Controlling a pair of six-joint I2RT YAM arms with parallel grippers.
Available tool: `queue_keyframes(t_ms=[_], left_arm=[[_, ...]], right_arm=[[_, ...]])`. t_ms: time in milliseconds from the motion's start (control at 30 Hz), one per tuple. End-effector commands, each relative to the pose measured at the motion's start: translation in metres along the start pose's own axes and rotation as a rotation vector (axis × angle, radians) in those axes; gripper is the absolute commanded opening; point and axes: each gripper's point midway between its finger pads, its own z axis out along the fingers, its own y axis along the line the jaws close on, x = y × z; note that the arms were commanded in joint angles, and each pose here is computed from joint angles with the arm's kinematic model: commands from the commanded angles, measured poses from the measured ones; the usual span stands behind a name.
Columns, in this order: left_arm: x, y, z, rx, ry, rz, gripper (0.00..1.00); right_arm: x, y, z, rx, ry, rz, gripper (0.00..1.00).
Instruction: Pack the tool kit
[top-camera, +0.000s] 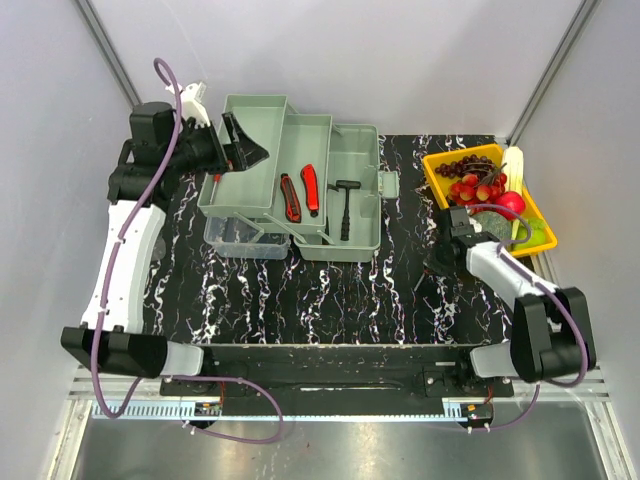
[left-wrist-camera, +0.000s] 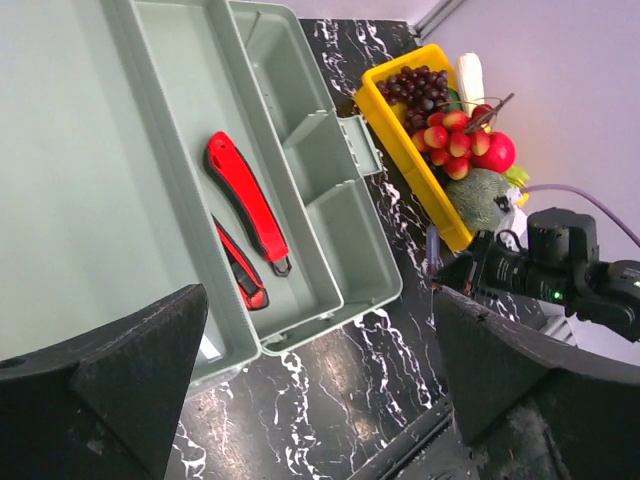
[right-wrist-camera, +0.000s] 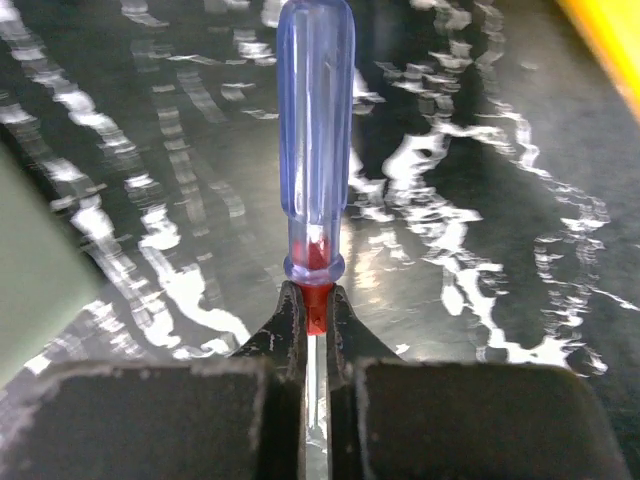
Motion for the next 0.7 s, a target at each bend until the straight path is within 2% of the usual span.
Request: queue_keyframes(t_ms=[0,167,367,467,667], left_arm=[[-0.012,-0.032,-0.022,0.109,-0.088,0.028,0.99],[0.0,-0.032,-0.024,0.118,-0.067,0.013,0.99],[0.02,-0.049,-0.021,0.205,-0.011,-0.003,0.99],[0.033,-0.07,-0.013,0.273,0.017,-0.014,0.99],[0.056,-0.141,0.003,0.558,0.043,-0.076,0.99]], right_arm=[[-0.035,0.074,-0.055,-0.371,-0.088,-0.051,0.0],[-0.049,0.11,-0.11,-0.588,-0.141,-0.12,0.0],[-0.066,0.144,-0.204,-0.882,-0.271,-0.172,0.0],[-0.069,0.159,-0.246,-1.016,-0.294,-0.186,0.0],[-0.07,0.187,-0.317,-1.285,-0.313,-0.165,0.0]])
